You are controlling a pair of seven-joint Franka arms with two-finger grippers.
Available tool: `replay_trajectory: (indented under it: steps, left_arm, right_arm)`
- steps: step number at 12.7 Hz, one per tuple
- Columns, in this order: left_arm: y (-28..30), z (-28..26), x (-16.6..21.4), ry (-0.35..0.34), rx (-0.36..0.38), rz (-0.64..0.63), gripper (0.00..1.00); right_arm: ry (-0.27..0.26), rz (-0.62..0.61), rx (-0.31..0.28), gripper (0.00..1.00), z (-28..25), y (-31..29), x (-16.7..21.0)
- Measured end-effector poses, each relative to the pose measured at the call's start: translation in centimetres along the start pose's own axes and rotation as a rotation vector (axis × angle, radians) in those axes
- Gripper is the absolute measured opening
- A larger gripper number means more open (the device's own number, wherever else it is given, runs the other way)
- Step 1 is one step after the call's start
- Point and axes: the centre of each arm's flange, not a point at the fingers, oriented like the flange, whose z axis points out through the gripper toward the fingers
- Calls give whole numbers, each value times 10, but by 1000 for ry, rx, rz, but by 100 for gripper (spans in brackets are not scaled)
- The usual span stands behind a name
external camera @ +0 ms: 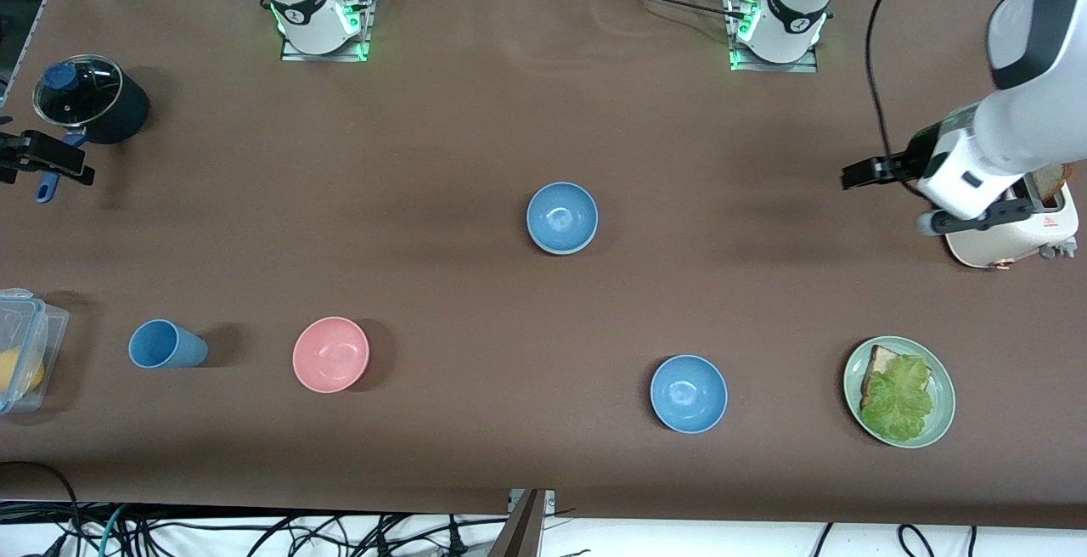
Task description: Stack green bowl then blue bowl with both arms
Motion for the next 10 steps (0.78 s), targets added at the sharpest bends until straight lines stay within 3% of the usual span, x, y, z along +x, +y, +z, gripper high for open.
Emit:
replay_trajectory:
  steps: [3,10]
  left_arm:
    - [3,-22,-6,21,36,13,100]
    - [9,-34,-8,44,35,20,100]
  right_arm:
    - [0,-2,0,100,0,-1,0]
    - [0,-2,0,100,0,-1,0]
